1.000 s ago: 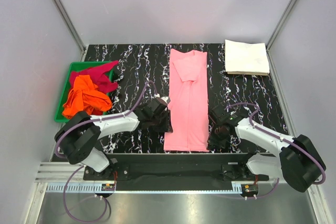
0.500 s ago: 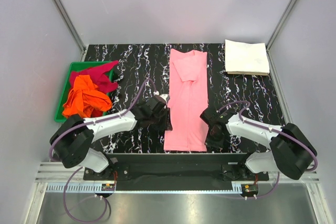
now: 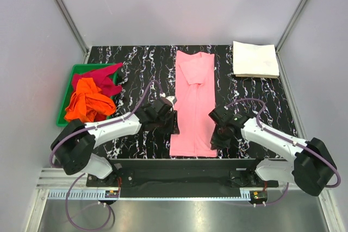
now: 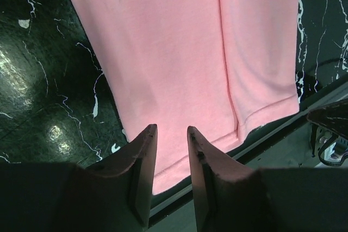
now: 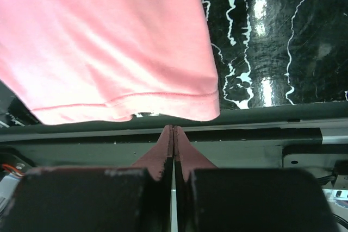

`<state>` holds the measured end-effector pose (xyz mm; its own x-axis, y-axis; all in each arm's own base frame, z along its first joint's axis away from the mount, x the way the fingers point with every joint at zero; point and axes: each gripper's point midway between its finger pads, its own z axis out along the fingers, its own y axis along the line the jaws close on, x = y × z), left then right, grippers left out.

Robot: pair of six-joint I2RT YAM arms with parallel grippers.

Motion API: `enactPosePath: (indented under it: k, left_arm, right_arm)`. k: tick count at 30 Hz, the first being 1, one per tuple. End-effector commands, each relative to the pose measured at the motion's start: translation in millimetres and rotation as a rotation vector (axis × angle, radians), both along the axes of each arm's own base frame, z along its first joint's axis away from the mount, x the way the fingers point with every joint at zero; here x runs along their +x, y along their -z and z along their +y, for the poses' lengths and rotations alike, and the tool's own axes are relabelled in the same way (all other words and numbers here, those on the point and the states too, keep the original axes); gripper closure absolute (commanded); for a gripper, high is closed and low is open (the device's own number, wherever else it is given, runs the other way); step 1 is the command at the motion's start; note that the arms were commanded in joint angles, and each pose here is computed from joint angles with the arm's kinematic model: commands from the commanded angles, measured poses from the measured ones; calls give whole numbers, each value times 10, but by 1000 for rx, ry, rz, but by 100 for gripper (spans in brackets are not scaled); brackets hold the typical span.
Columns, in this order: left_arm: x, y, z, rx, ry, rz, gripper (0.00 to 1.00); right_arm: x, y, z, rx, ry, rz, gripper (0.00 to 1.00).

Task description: Fold and stack the t-shirts

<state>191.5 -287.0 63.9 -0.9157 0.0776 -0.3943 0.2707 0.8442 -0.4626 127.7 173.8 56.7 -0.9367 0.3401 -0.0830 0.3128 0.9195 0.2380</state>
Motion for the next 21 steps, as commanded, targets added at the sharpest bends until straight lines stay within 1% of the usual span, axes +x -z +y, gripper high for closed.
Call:
enactPosePath:
  k: [1, 5, 8, 11, 15, 21]
  left_arm:
    - [45, -292, -110, -76, 26, -62, 66]
    - [32, -318, -57, -76, 23, -80, 65]
    - [31, -316, -46, -73, 23, -82, 65]
    - [34, -305, -52, -72, 20, -78, 65]
    - [47, -295, -58, -67, 18, -76, 64]
    - [54, -332, -82, -75, 22, -77, 64]
  right_arm:
    - [43, 49, -15, -41, 16, 0, 100]
    - [19, 210, -34, -84, 6, 44, 100]
    - [14, 309, -144, -142, 20, 44, 100]
    - [-13, 387, -178, -158, 30, 59, 100]
    - [1, 390, -199, -179, 30, 50, 100]
    - [-3, 413, -192, -204, 16, 74, 100]
